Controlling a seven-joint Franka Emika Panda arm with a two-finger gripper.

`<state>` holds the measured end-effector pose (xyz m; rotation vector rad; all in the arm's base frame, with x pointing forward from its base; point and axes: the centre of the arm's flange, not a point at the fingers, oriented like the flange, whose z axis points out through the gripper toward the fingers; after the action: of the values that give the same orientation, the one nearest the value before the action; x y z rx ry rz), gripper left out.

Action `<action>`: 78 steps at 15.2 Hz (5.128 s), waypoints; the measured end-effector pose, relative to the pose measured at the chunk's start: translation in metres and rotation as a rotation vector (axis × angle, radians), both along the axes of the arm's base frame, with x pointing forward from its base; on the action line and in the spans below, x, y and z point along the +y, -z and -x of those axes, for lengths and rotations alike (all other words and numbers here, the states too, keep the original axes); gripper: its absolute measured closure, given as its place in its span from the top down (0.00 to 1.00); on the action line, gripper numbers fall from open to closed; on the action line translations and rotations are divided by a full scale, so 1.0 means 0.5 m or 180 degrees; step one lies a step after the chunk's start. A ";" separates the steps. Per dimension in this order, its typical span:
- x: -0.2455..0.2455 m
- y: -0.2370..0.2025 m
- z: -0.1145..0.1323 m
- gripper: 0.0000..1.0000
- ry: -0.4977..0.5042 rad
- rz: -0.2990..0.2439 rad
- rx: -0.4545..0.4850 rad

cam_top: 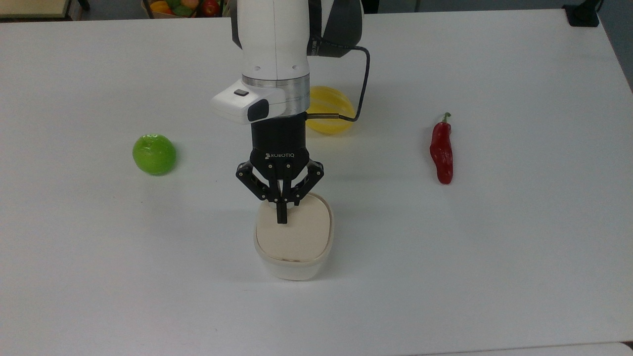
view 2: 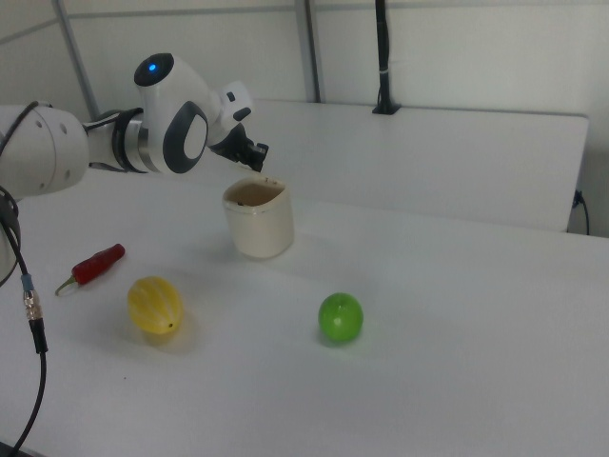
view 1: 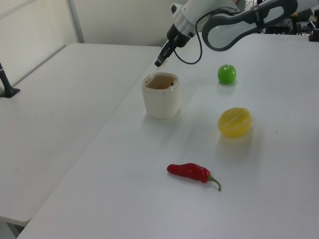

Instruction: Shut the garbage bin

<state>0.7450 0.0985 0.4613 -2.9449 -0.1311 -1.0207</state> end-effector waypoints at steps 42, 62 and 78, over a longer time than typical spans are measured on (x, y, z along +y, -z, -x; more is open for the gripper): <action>0.039 0.061 0.033 0.01 0.0153 -0.0023 0.0665; -0.007 -0.150 0.170 0.01 0.0301 0.0203 0.1454; -0.129 -0.232 0.323 0.87 0.0563 0.0338 0.2078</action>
<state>0.5835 0.0340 0.5775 -3.2478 0.0937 -0.0158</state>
